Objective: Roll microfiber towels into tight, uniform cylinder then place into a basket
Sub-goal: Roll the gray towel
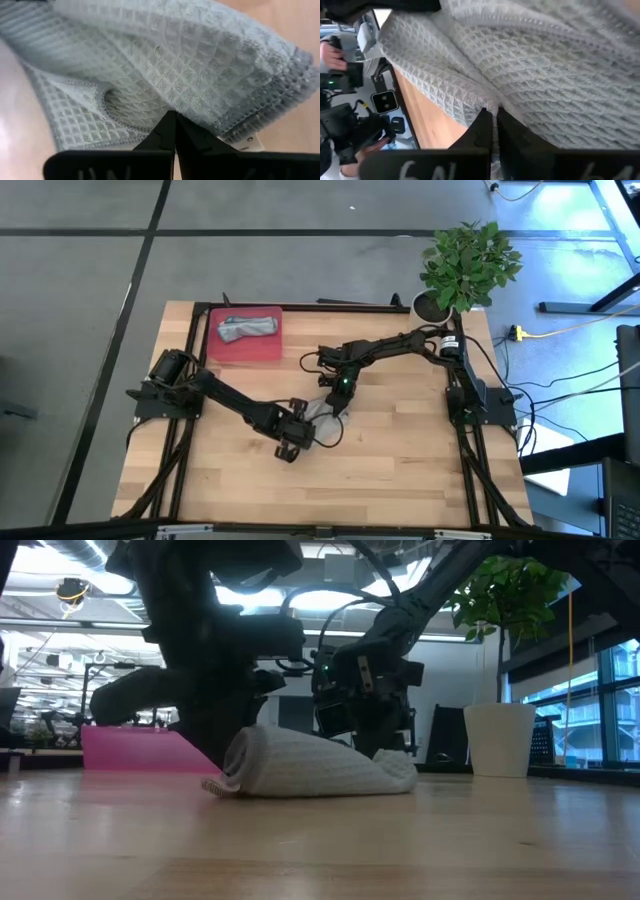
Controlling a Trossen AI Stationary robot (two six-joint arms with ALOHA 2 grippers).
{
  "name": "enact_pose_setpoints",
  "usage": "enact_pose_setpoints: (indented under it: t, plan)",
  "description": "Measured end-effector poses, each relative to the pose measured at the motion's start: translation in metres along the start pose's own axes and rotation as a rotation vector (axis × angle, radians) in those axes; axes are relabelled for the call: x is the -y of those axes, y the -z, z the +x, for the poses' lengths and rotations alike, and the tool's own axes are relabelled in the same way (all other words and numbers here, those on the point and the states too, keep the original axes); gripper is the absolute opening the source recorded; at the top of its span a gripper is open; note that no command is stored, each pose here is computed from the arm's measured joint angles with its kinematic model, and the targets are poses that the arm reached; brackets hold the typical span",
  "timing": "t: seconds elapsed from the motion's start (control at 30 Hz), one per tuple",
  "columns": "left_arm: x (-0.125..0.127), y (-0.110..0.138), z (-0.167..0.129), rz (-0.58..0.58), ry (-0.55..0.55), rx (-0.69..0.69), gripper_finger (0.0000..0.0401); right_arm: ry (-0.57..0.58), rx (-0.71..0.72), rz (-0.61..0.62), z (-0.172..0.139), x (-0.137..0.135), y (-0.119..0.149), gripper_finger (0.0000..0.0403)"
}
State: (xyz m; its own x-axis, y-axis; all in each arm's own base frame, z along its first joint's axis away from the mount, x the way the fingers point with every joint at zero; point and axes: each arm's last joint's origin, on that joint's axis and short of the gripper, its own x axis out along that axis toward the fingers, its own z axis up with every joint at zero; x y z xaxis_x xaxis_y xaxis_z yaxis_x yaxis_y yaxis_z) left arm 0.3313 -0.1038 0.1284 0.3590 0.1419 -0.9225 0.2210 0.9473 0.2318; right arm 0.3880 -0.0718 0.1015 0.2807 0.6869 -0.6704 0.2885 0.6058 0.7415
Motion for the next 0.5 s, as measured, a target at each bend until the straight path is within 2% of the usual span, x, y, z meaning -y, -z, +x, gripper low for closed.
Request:
enact_pose_setpoints:
  t: [0.17,0.3,0.5]
  plan:
    - [-0.005,0.006,-0.024,-0.019,-0.052,-0.017,0.0000,0.017,0.004,0.001,0.000,0.001,0.000,0.0011]
    - [-0.007,0.004,-0.055,-0.073,-0.067,0.060,0.0000,0.020,0.005,0.000,0.000,0.002,0.000,0.0011]
    - [0.000,-0.006,-0.078,-0.131,-0.061,0.218,0.0000,0.019,0.010,-0.009,0.000,0.002,-0.001,0.0011]
